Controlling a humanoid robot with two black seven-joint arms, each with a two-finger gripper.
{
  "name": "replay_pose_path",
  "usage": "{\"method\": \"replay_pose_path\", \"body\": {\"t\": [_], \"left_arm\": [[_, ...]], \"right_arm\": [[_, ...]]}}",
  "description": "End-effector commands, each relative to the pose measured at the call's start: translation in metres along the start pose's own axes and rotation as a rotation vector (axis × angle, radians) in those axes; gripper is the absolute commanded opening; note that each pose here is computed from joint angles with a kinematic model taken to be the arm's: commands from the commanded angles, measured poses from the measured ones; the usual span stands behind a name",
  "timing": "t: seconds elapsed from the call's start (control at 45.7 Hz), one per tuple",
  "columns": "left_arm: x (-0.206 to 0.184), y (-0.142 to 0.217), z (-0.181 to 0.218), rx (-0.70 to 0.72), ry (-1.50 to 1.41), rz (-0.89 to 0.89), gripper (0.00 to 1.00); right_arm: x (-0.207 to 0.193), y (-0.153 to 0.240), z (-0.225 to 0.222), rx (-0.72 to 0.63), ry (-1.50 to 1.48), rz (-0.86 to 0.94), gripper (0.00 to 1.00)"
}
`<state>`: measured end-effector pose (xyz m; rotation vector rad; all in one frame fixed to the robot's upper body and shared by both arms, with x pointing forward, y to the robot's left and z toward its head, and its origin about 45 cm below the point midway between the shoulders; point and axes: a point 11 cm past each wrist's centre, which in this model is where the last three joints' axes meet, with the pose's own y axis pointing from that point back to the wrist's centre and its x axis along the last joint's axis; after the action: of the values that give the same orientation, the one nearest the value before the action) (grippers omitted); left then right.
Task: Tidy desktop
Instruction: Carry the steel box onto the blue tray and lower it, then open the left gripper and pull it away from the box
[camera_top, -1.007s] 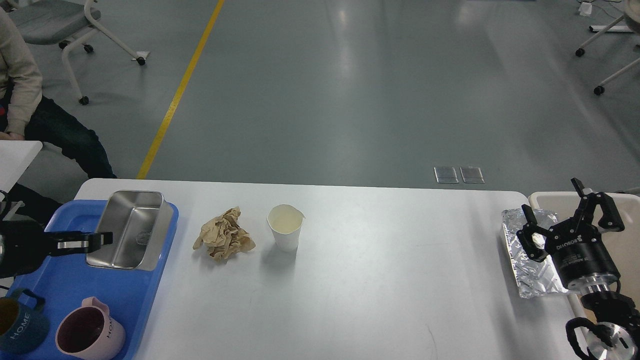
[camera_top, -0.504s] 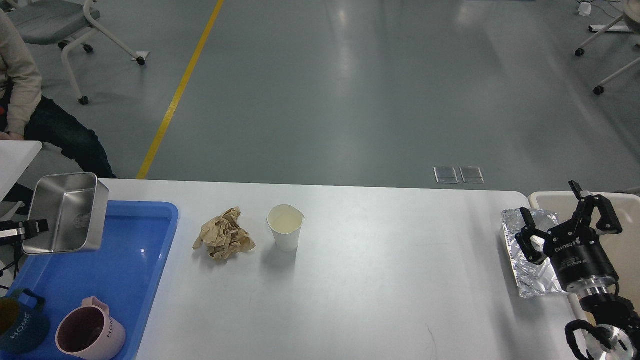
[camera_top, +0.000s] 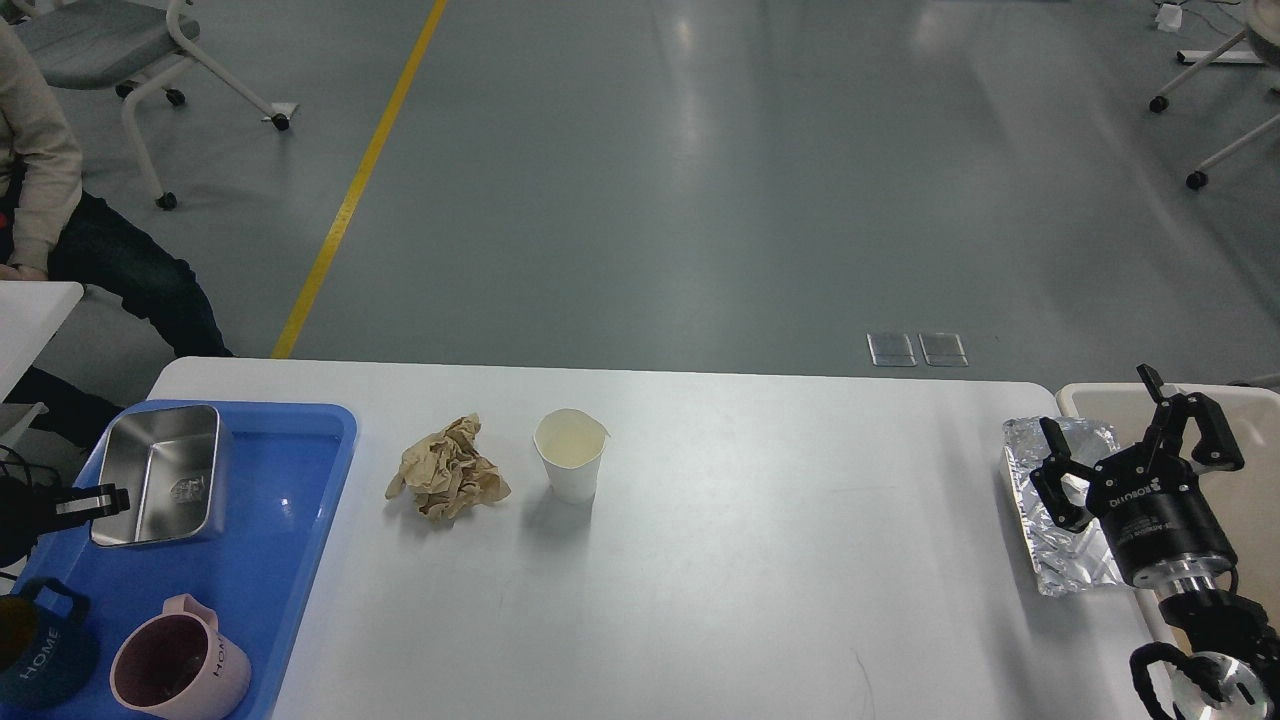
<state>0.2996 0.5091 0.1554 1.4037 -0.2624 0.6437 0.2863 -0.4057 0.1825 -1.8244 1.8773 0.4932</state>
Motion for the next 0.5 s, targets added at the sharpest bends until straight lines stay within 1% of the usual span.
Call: {"method": "replay_pose_path", "body": {"t": [0.0, 0.219, 0.482], "left_arm": [[-0.006, -0.016, -0.002, 0.023, -0.011, -0.013, 0.01], [-0.012, -0.043, 0.006, 0.037, -0.022, -0.016, 0.02], [-0.018, -0.055, 0.011, 0.042, 0.001, -0.01, 0.03]], "right_arm": [[0.0, 0.0, 0.0, -0.001, 0.001, 0.0, 1.0], [0.0, 0.0, 0.001, -0.002, -0.001, -0.001, 1.0], [-0.001, 0.0, 0.001, 0.0, -0.004, 0.0, 1.0]]}}
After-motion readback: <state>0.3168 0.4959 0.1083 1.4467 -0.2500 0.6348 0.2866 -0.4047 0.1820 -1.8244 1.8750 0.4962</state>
